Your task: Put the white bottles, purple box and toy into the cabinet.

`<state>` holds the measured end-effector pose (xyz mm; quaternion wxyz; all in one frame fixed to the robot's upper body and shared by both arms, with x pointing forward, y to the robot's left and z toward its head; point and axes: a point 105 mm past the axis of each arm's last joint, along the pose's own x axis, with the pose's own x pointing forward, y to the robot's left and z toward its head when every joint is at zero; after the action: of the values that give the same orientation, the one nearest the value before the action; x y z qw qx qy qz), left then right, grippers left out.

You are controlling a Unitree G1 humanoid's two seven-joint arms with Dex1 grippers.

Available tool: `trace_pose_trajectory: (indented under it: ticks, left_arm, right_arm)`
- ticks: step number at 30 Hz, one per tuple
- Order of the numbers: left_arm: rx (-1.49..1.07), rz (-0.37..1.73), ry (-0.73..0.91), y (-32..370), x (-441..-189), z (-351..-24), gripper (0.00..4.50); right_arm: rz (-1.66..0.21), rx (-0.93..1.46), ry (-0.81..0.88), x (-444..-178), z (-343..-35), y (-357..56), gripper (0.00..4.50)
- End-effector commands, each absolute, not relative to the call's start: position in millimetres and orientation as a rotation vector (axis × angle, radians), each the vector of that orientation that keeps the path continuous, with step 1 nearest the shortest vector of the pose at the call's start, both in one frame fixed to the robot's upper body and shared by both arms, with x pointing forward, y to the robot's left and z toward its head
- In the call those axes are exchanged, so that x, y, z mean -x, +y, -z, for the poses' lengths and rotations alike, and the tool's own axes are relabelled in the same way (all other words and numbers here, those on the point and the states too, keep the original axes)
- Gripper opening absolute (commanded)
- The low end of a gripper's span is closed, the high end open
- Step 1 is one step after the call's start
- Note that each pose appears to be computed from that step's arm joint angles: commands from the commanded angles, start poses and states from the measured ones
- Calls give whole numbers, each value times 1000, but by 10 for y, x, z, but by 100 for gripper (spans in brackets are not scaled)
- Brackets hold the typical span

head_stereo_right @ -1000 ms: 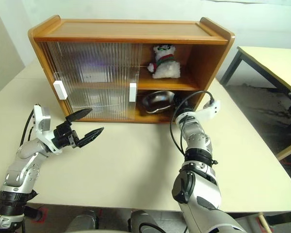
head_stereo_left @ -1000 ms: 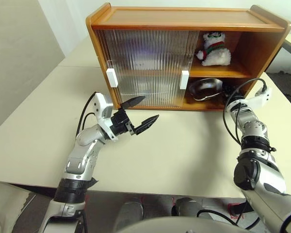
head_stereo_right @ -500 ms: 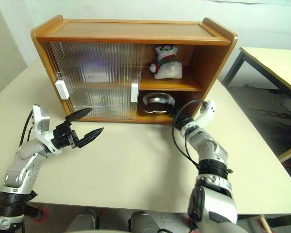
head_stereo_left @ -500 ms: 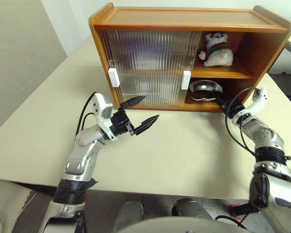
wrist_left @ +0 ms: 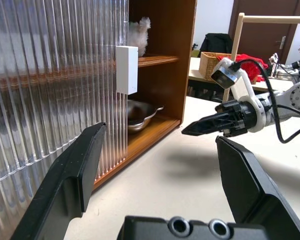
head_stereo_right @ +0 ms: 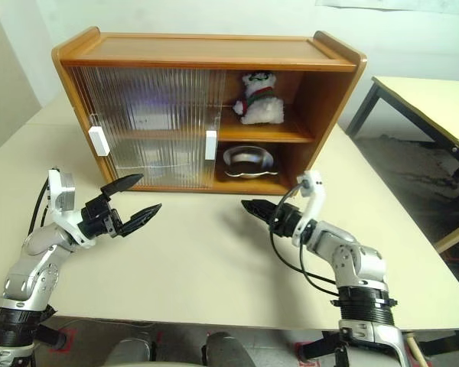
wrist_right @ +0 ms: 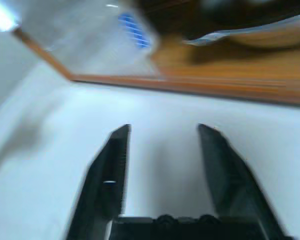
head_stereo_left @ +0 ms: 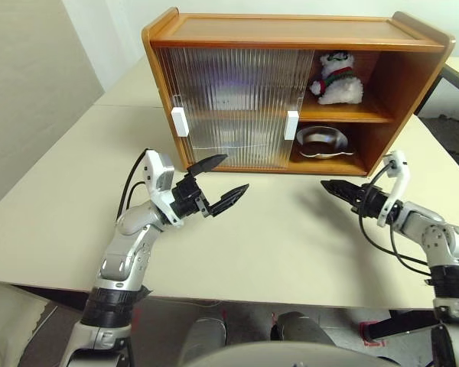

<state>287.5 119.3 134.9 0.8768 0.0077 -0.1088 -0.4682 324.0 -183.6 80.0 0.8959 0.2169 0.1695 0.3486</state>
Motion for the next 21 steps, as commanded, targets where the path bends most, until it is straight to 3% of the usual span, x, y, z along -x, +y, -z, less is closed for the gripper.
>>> trace_pose_trajectory:
  ticks: [1, 4, 5, 13, 21]
  left_arm:
    - [-30, 972, -226, 1235, -2864, -1366, 450]
    - [-33, 969, -226, 1245, -2866, -1368, 450]
    - [-34, 968, -226, 1247, -2865, -1369, 450]
    - [-36, 965, -225, 1241, -2857, -1357, 450]
    - [-31, 969, -218, 1217, -2853, -1327, 450]
  right_arm:
    - [-818, -448, 277, -3348, -1073, -1499, 128]
    - [-836, -448, 216, -3444, -1215, -1306, 13]
    - [-831, -449, 187, -3480, -1263, -1257, 5]
    - [-828, -545, 78, -3598, -1495, -942, 5]
    - [-738, -558, -22, -3736, -1631, -938, 5]
